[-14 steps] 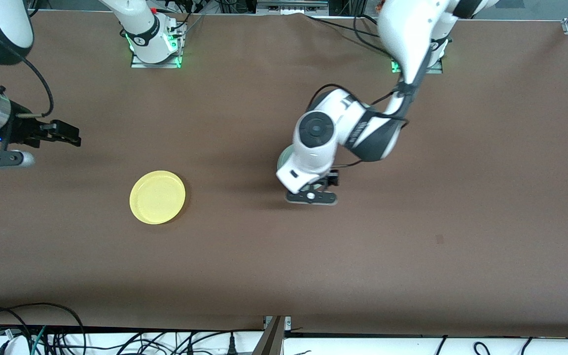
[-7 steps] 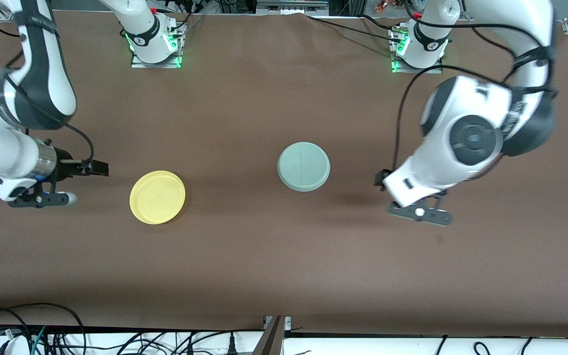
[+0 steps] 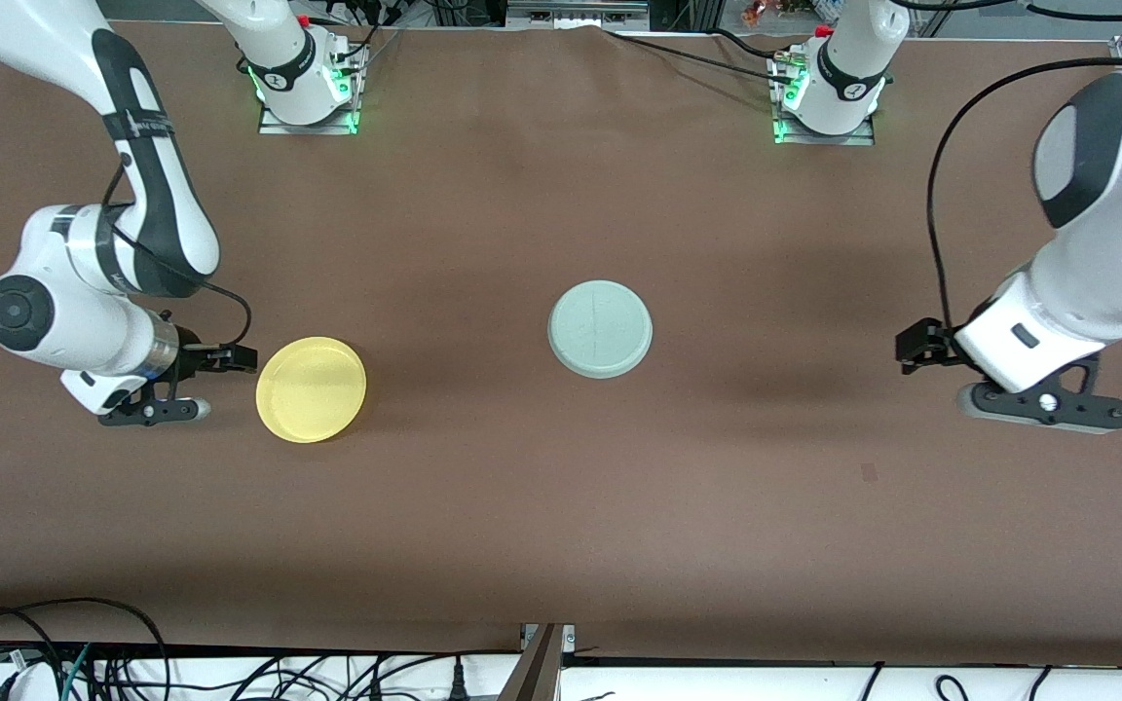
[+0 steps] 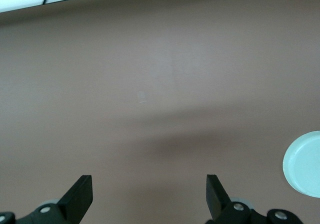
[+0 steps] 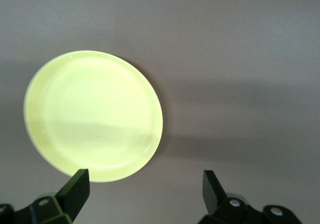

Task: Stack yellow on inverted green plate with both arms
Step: 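Retract the left gripper while the right gripper reaches the yellow plate, then grasp the yellow plate rim with the right gripper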

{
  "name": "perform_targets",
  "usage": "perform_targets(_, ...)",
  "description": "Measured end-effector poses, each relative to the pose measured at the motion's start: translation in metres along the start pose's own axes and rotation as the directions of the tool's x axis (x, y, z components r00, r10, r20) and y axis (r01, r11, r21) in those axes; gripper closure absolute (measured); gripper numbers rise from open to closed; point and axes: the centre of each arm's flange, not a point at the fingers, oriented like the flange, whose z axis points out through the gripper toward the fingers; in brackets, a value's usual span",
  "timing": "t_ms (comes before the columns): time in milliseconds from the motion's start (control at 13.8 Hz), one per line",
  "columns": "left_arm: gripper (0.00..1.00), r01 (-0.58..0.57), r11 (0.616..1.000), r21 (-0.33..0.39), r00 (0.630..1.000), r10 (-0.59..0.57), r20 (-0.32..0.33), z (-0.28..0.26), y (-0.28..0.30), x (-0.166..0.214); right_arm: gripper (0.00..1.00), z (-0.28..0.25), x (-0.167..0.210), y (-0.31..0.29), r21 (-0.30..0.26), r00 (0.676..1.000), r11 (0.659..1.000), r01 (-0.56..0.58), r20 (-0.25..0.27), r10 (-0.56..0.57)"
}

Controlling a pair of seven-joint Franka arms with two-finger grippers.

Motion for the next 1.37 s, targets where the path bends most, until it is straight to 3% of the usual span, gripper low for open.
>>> perform_targets(145, 0.00, 0.028, 1.000, -0.014, 0.999, -0.028, 0.035, -0.005, -0.017, -0.009, 0.00, 0.033, 0.004, 0.008, -0.005, 1.000, 1.000, 0.000, -0.013, 0.000)
perform_targets(217, 0.00, 0.047, 0.997, -0.054, 0.999, -0.045, 0.030, -0.014, -0.024, -0.014, 0.00, 0.051, 0.007, 0.012, -0.008, 1.000, 1.000, -0.002, -0.023, 0.001)
perform_targets(362, 0.00, 0.082, 0.991, -0.110, 0.997, -0.080, 0.020, -0.033, -0.043, -0.029, 0.00, 0.082, 0.013, 0.015, -0.013, 0.999, 1.000, 0.001, -0.039, -0.001)
perform_targets(579, 0.00, 0.106, 0.989, -0.100, 0.993, -0.110, -0.039, -0.044, -0.059, -0.047, 0.02, 0.107, 0.013, 0.015, -0.015, 1.000, 1.000, 0.005, -0.031, -0.005)
perform_targets(723, 0.00, 0.111, 0.990, -0.083, 0.990, -0.118, -0.076, -0.035, -0.062, -0.065, 0.07, 0.107, 0.014, 0.015, -0.015, 1.000, 1.000, 0.005, -0.030, -0.006)
perform_targets(796, 0.00, 0.116, 0.990, -0.083, 0.989, -0.123, -0.077, -0.031, -0.065, -0.075, 0.13, 0.106, 0.014, 0.015, -0.015, 0.999, 1.000, 0.005, -0.031, -0.006)
perform_targets(868, 0.00, 0.122, 0.989, -0.084, 0.989, -0.129, -0.077, -0.030, -0.068, -0.082, 0.26, 0.106, 0.014, 0.015, -0.015, 0.999, 1.000, 0.005, -0.032, -0.006)
perform_targets(940, 0.00, 0.127, 0.988, -0.085, 0.988, -0.134, -0.076, -0.029, -0.071, -0.087, 0.31, 0.105, 0.014, 0.015, -0.015, 0.999, 1.000, 0.005, -0.033, -0.006)
perform_targets(1302, 0.00, 0.121, 0.989, -0.088, 0.989, -0.128, -0.071, -0.027, -0.068, -0.091, 0.35, 0.100, 0.013, 0.014, -0.012, 1.000, 1.000, 0.006, -0.011, -0.006)
perform_targets(1374, 0.00, 0.119, 0.989, -0.088, 0.990, -0.125, -0.070, -0.027, -0.067, -0.091, 0.39, 0.098, 0.012, 0.014, -0.011, 1.000, 1.000, 0.006, -0.006, -0.006)
